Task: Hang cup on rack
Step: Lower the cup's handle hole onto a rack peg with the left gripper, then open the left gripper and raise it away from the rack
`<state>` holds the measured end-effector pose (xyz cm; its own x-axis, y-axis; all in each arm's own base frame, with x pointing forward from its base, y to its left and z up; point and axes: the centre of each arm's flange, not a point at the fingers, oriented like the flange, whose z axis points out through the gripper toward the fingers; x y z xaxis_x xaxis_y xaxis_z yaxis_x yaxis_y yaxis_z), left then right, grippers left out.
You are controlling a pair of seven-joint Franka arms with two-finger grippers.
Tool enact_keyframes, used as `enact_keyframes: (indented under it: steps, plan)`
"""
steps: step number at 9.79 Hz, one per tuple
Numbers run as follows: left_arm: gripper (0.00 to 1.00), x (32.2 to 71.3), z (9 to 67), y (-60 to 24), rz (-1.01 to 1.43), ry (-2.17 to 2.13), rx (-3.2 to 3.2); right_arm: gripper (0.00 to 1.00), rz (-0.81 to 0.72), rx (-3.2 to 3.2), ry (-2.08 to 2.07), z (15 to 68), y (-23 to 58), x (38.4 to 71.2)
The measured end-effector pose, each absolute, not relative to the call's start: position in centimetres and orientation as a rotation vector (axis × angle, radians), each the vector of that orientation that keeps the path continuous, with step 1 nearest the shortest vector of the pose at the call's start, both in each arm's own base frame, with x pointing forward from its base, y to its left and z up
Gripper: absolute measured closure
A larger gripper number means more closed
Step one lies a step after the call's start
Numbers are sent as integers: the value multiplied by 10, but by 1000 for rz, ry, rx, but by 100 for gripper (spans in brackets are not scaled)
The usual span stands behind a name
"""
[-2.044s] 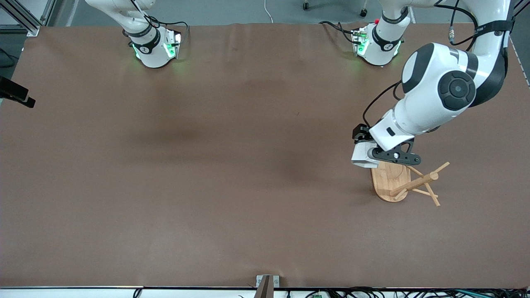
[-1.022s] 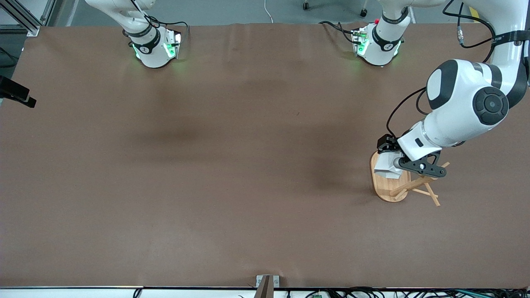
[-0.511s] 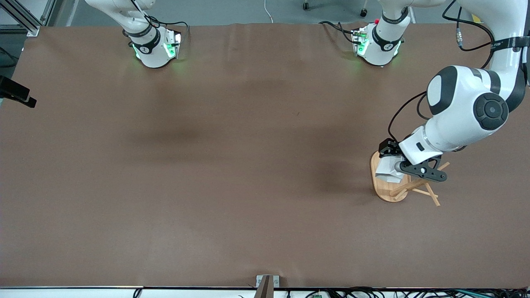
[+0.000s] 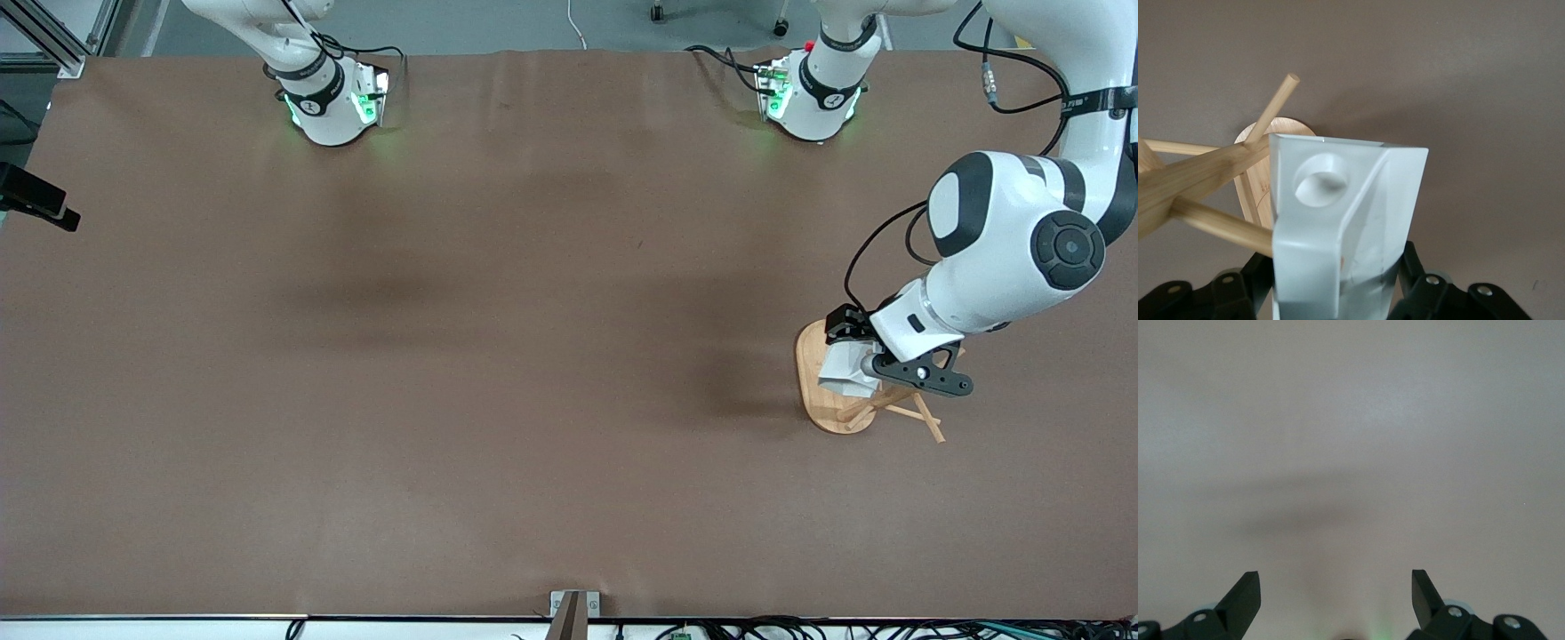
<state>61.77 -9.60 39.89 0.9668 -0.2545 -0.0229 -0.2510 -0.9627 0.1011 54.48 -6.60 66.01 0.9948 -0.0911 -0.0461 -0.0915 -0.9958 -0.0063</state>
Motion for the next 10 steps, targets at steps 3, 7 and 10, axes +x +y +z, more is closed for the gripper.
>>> enact_keyframes:
  steps: [3,7,10]
  plan:
    - [22,620,394,-90,-54,-388,3021,0,72,-3130,147,660,-67,545]
    - [9,621,393,-89,-52,-401,3020,0,72,-3131,148,660,-68,545]
    - [0,626,406,-83,-24,-387,3024,0,72,-3131,145,660,-67,545]
